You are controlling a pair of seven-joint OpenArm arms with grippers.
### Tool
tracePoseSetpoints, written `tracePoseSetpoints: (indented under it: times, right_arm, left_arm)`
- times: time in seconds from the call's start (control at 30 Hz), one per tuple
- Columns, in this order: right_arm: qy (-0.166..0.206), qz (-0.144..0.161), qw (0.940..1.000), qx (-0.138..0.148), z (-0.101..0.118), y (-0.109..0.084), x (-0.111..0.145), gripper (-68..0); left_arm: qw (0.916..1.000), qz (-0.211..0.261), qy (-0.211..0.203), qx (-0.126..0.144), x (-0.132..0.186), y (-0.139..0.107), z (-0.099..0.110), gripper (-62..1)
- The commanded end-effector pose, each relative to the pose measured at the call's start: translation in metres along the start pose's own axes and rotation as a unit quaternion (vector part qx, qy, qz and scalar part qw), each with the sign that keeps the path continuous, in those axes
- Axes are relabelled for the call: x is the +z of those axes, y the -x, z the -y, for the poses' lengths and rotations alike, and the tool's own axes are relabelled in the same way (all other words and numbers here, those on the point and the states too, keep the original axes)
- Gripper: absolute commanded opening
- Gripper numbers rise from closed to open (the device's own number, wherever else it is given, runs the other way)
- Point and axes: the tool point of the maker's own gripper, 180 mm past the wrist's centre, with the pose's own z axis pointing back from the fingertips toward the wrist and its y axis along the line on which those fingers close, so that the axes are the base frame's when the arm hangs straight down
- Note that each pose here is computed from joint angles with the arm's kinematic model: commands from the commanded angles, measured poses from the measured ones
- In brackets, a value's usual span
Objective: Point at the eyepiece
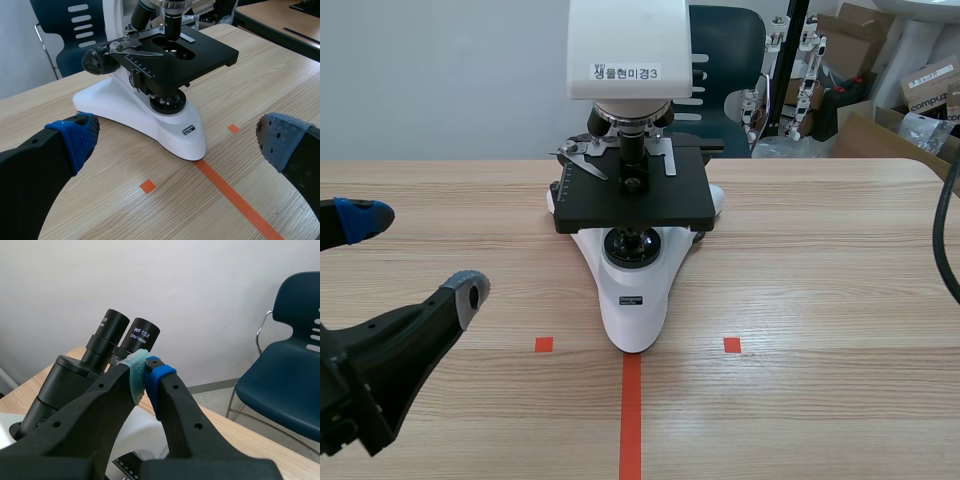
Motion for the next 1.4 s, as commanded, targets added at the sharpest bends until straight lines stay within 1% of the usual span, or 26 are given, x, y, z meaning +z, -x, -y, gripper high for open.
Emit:
tracePoseSetpoints:
  times: [0.0,0.73,0.83,0.87,0.93,0.97,1.03,1.1,1.17,1.2,1.27,1.37]
  right_arm:
    - [-0.005,0.021,0.9998,0.004,-0.003,-0.018,-0.001,-66.8]
    - [-0.006,0.021,0.9998,0.004,-0.003,-0.017,-0.001,-66.8]
    - [-0.005,0.011,0.9999,0.004,-0.002,-0.013,0.000,-66.0]
    - [-0.004,0.009,0.9999,0.005,0.000,-0.011,0.001,-64.1]
    - [-0.001,0.008,1.0000,-0.003,0.005,-0.009,0.007,-55.9]
    - [-0.003,0.006,0.9999,-0.008,0.007,-0.007,0.012,-49.7]
    - [-0.007,0.002,0.9999,-0.013,0.013,-0.004,0.024,-34.8]
    - [0.002,0.008,0.9998,-0.020,0.023,-0.004,0.039,-20.1]
    - [0.019,0.016,0.9996,-0.011,0.034,-0.005,0.056,-9.1]
    - [0.028,0.018,0.9994,-0.001,0.039,-0.005,0.065,-5.8]
    - [0.043,0.020,0.9987,0.021,0.046,-0.005,0.082,-2.3]
    - [0.057,0.029,0.9965,0.054,0.050,-0.005,0.107,-1.8]
  left_arm:
    - [0.9999,0.015,0.000,0.002,-0.002,-0.007,0.002,1.4]
    - [0.9999,0.015,0.000,0.002,-0.002,-0.007,0.002,1.4]
    - [0.9999,0.015,0.000,0.002,-0.002,-0.007,0.002,1.4]
    - [0.9999,0.015,0.000,0.002,-0.002,-0.007,0.002,1.4]
    - [0.9999,0.015,0.000,0.002,-0.002,-0.007,0.002,1.4]
    - [0.9999,0.014,0.000,0.003,-0.002,-0.007,0.002,1.4]
    - [0.9999,0.014,0.000,0.003,-0.002,-0.007,0.002,1.4]
    - [0.9999,0.014,0.000,0.003,-0.002,-0.007,0.002,1.4]
    - [0.9999,0.013,0.000,0.003,-0.002,-0.007,0.002,1.4]
    - [0.9999,0.013,0.000,0.003,-0.002,-0.007,0.002,1.4]
    - [0.9999,0.013,0.000,0.003,-0.002,-0.007,0.002,1.4]
    - [0.9999,0.013,0.000,0.003,-0.002,-0.007,0.002,1.4]
